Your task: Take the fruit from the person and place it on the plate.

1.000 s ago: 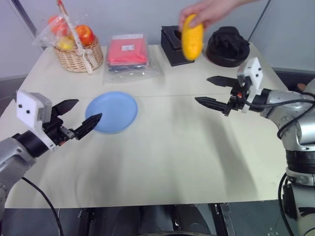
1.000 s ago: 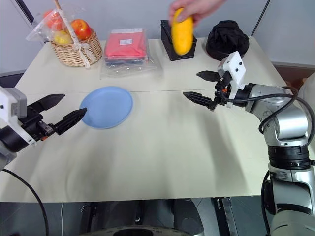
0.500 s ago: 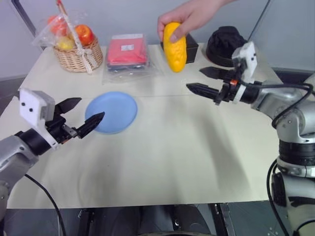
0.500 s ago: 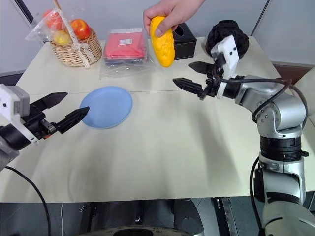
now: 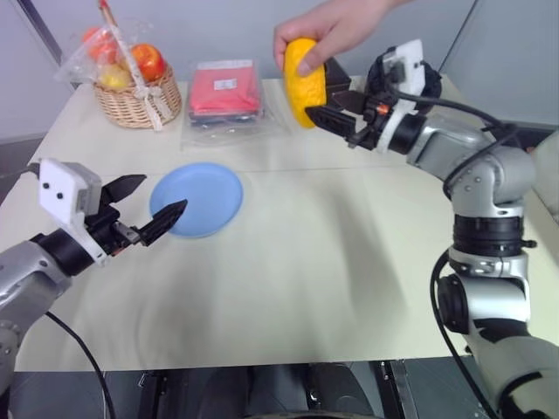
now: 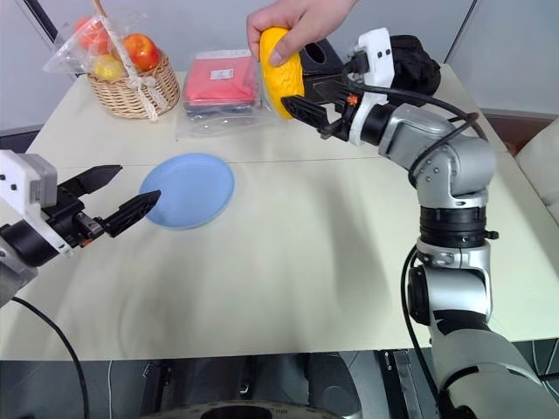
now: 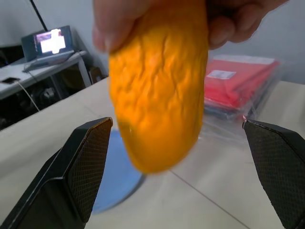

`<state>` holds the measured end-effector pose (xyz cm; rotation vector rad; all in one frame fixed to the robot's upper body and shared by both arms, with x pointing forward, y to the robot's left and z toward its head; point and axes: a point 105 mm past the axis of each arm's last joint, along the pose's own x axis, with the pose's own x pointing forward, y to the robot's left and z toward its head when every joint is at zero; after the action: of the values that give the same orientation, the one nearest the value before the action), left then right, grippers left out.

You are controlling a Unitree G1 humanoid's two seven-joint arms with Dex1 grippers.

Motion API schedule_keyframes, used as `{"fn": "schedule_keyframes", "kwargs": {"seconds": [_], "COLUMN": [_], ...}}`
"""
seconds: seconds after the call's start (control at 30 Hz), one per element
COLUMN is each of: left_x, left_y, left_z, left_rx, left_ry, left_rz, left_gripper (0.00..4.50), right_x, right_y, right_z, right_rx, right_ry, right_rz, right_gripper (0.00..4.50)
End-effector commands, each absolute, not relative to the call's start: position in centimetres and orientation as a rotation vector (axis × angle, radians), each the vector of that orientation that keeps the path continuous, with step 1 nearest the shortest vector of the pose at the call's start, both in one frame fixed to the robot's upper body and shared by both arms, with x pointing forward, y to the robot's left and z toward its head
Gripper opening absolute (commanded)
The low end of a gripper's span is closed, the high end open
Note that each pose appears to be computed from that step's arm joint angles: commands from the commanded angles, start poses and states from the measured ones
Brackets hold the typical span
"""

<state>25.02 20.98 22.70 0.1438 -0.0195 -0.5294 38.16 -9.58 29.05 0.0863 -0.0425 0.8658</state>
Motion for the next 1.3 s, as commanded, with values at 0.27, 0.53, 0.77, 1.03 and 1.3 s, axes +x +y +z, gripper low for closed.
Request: {"fn": "schedule_keyframes", "kwargs": {"seconds": [0.27, 0.53, 0.77, 1.03, 1.3], "left_x": [24.6, 24.6, 24.6, 24.8, 24.1], "left_y": [20.5, 20.5, 20.8, 21.8, 22.7], "left_z": [23.5, 23.5, 23.6, 23.9, 23.9], "left_rx": [0.174, 0.171, 0.173, 0.140, 0.145], "left_ry": [-0.065, -0.069, -0.075, -0.094, -0.085], "left_rz": [-0.517, -0.506, -0.496, -0.447, -0.399], "left_gripper": [4.50, 4.50, 4.50, 4.50, 4.50], "right_x": [38.2, 38.5, 38.4, 38.0, 36.3], "right_y": [-6.9, -5.6, -5.3, -2.7, 4.9], "right_z": [31.4, 31.6, 31.7, 29.4, 23.7], "right_rx": [0.072, 0.078, 0.062, 0.015, 0.085], "right_ry": [-0.121, -0.139, -0.156, -0.178, -0.127], "right_rz": [0.926, 0.951, 0.967, 1.009, 1.149], "right_gripper": [4.47, 3.17, 2.85, 2.85, 2.85]}}
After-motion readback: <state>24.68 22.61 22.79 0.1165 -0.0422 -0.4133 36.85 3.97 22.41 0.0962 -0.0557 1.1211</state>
